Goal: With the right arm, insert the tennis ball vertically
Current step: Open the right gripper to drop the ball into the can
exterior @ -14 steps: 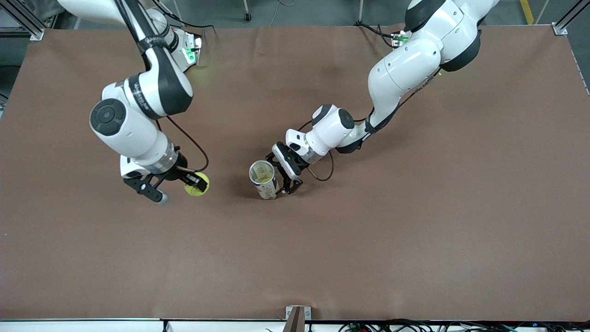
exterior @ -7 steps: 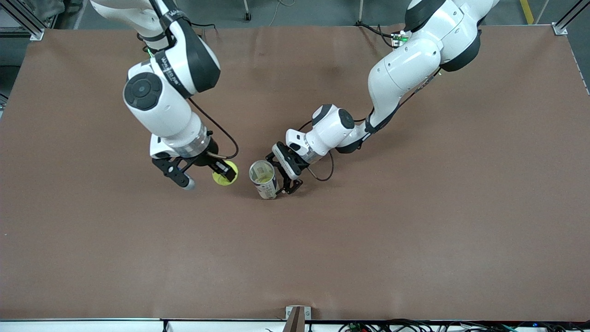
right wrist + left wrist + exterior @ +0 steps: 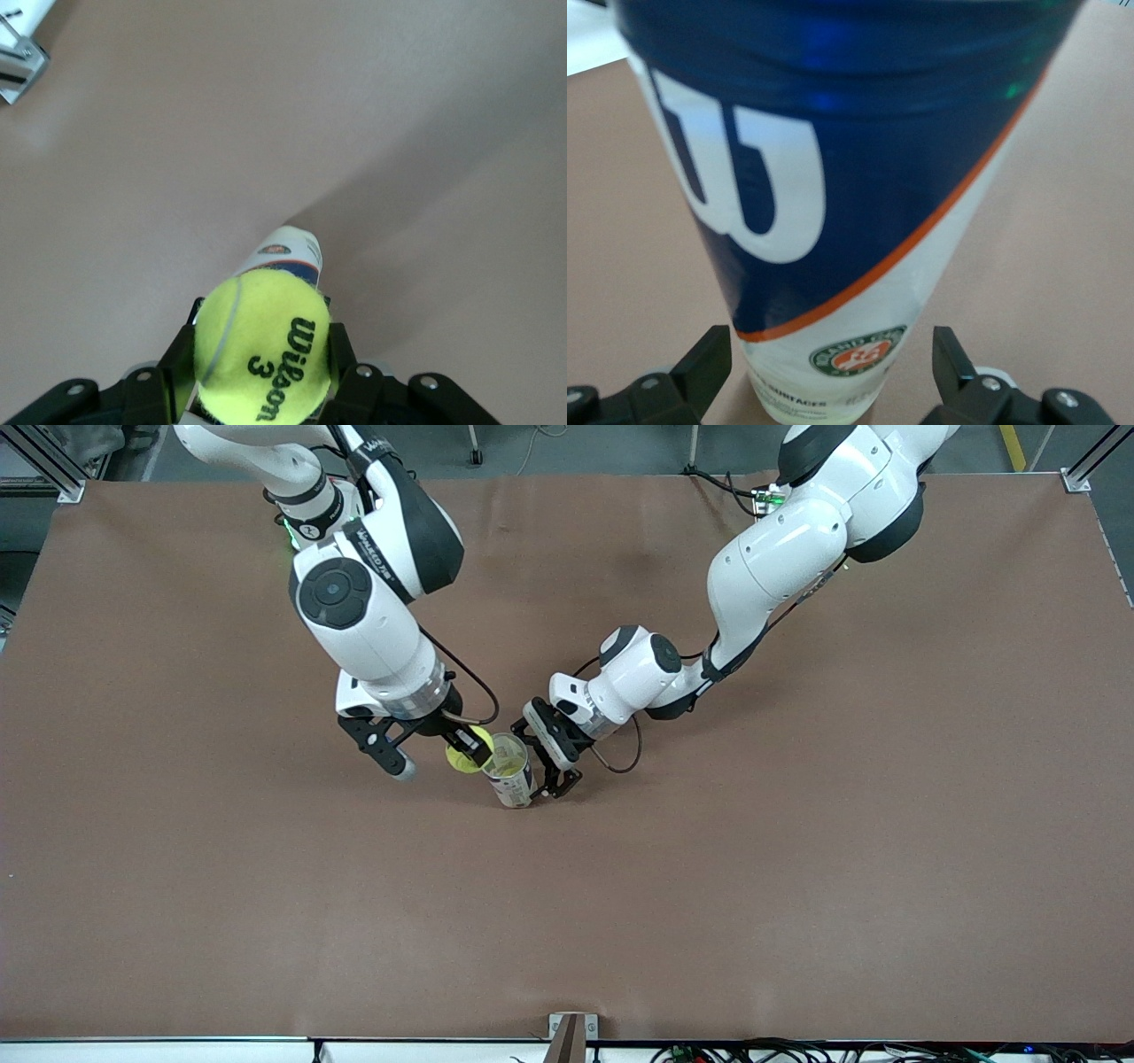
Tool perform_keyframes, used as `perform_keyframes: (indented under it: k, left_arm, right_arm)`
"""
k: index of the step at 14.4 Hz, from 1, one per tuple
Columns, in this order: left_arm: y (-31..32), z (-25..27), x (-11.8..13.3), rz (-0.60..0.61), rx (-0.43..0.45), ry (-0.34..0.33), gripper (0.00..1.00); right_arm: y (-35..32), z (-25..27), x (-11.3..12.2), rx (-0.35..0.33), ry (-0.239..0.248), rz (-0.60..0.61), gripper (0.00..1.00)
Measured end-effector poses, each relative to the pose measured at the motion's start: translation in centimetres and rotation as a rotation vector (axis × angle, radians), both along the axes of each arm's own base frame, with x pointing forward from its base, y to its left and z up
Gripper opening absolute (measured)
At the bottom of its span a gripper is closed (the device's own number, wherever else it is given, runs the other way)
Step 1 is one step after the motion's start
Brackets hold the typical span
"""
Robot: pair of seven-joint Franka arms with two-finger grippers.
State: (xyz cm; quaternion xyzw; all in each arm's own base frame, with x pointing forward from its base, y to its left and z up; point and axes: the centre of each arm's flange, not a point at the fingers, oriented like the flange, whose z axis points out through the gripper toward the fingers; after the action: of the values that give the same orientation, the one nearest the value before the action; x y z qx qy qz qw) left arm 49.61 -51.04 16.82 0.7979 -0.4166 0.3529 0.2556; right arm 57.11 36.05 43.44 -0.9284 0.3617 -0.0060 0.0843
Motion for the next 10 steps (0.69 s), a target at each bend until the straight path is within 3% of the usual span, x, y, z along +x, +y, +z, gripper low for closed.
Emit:
perform_keyframes:
  k: [10]
  left_arm:
    - [0.0,0.1,0.0,0.001,-0.002,-0.002,1.0]
  right_arm:
    - [4.0,-2.7,-0.9,-0.021,0.023,-0.035,0.63]
